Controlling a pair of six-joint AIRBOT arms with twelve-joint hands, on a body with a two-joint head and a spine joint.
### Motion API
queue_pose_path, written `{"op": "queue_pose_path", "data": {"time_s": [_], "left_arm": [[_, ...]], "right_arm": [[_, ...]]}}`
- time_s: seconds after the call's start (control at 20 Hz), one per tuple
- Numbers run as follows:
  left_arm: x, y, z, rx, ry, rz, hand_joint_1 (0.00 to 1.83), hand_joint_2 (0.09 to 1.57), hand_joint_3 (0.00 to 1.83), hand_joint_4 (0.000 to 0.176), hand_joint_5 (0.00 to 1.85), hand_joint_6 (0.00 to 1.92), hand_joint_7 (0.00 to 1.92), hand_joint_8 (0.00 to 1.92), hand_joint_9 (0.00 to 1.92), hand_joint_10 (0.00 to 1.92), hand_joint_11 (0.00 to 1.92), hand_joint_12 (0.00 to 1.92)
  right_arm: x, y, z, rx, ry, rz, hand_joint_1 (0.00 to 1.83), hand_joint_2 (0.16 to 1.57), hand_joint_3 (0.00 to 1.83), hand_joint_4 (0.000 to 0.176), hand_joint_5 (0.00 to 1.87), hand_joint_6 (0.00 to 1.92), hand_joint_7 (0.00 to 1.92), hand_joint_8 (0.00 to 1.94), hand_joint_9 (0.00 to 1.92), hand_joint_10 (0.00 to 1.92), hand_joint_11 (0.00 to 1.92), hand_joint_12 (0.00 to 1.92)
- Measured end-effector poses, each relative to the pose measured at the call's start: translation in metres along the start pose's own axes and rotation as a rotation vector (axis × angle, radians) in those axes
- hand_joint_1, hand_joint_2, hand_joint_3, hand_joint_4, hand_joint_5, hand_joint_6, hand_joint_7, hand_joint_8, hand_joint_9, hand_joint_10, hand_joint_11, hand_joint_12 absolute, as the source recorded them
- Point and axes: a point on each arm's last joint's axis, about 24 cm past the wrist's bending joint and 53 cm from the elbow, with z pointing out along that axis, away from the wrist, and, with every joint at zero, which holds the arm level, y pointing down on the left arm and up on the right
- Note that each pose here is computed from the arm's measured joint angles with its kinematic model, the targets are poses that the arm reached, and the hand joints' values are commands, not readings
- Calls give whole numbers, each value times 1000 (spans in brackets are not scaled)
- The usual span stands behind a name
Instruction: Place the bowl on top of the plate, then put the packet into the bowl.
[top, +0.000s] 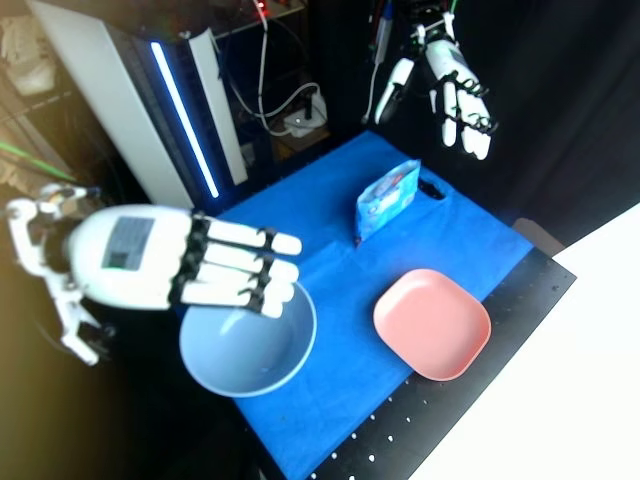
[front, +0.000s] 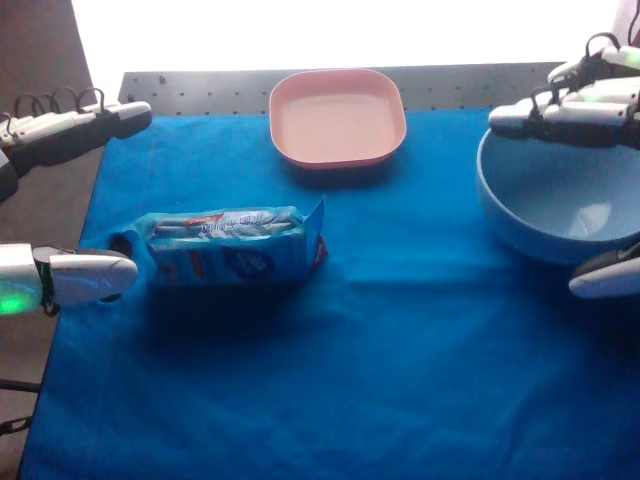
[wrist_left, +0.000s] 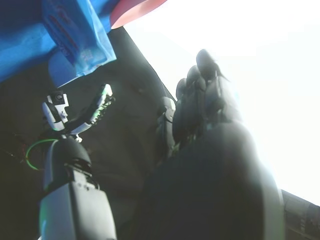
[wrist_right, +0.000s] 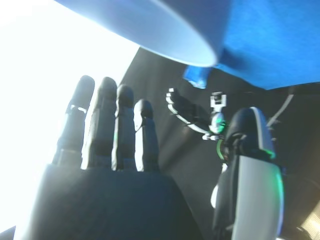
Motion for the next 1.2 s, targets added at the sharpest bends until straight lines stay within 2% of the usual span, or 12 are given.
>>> {"op": "queue_pose_path", "data": {"time_s": [0.05,0.1,0.2,0.35,0.5,0.65,0.75,0.85,1.0,1.1,1.15,1.2], "left_arm": [[0,0,0,1,0,0,605,949,0,136,199,0,129,0,118,0,0,401],[0,0,0,1,0,0,605,946,0,138,200,1,132,1,123,2,0,402],[0,0,0,0,-1,-1,593,949,0,139,202,0,132,0,125,1,0,446],[0,0,0,2,-1,-3,598,945,0,138,204,0,128,0,129,0,0,462],[0,-1,0,4,-2,-4,607,940,0,134,205,0,130,1,137,2,0,503],[0,-1,0,4,-3,-5,625,947,0,123,216,3,135,0,142,3,0,493],[3,0,1,2,-4,-14,582,953,3,129,205,0,131,0,139,1,0,496],[4,-1,1,5,2,-14,584,955,2,120,202,1,137,1,139,1,0,474],[4,0,1,4,-2,-15,607,959,1,102,212,2,129,0,146,2,0,515],[4,0,1,4,-1,-15,612,955,0,105,213,1,124,0,144,0,0,486],[4,-1,1,5,-1,-15,612,955,0,100,214,1,124,0,141,0,0,480],[4,0,1,3,-1,-15,610,956,0,104,207,1,122,0,134,0,0,456]], "right_arm": [[3,-4,-1,13,11,-2,701,859,0,76,273,0,347,0,385,0,0,628],[4,-6,-1,21,15,-2,639,896,0,90,261,0,314,0,374,0,42,841],[9,-16,0,51,25,2,592,908,0,125,280,0,323,0,393,0,217,826],[24,-32,0,102,66,9,594,901,0,139,220,0,210,0,235,0,13,729],[33,-44,-3,143,95,9,573,901,0,158,153,2,112,5,79,12,0,159],[34,-53,-5,170,103,7,528,927,6,151,98,0,51,0,16,0,0,2],[40,-59,-5,187,117,7,511,928,4,137,115,7,55,3,35,9,65,29],[46,-63,-4,199,130,10,492,932,4,125,116,5,62,5,67,18,173,79],[48,-70,-5,220,140,9,537,976,3,77,192,4,155,5,133,8,187,95],[52,-76,-5,235,148,9,505,1018,1,38,310,6,313,7,338,15,364,188],[54,-78,-6,241,155,7,556,1044,2,0,409,10,410,9,445,19,427,226],[54,-79,-5,239,157,3,596,1079,0,0,458,2,483,2,530,10,452,289]]}}
